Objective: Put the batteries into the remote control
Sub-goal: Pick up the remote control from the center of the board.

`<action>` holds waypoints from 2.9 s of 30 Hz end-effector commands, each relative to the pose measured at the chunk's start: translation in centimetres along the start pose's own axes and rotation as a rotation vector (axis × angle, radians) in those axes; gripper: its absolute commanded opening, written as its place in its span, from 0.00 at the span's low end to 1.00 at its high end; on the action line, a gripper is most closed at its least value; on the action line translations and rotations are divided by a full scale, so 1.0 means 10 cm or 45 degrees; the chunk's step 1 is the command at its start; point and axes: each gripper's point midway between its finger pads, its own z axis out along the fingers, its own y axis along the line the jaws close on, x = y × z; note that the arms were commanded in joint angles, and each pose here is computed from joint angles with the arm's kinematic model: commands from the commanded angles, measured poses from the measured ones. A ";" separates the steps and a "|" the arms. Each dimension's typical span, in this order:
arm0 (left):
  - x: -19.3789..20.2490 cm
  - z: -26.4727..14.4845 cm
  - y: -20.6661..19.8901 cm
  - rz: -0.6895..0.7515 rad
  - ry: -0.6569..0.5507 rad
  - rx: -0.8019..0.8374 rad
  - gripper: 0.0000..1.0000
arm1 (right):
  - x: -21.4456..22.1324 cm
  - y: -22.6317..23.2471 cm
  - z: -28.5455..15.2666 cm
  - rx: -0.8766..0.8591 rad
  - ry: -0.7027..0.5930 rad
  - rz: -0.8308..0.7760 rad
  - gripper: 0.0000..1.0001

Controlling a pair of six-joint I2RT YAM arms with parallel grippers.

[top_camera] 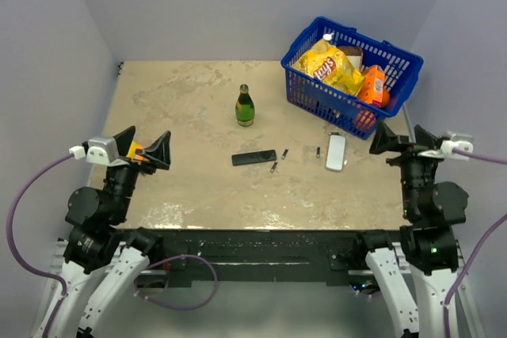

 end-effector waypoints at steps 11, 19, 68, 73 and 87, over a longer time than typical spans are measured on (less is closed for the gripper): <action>0.30 0.26 -0.23 0.075 0.194 0.133 1.00 | 1.03 0.51 0.30 -0.247 0.620 0.154 0.98; 1.10 0.62 -0.52 0.131 0.717 0.308 1.00 | 1.48 0.70 0.30 -0.376 0.842 0.193 0.98; 4.39 0.79 -1.32 0.929 1.836 1.087 0.75 | 1.26 0.44 -0.06 -0.310 0.571 0.110 0.98; 4.44 0.73 -1.27 0.925 1.903 1.084 0.62 | 1.22 0.43 -0.06 -0.302 0.556 0.109 0.98; 3.25 1.16 -1.88 0.601 1.386 1.062 0.14 | 1.16 0.94 -0.12 -0.680 0.537 0.196 0.98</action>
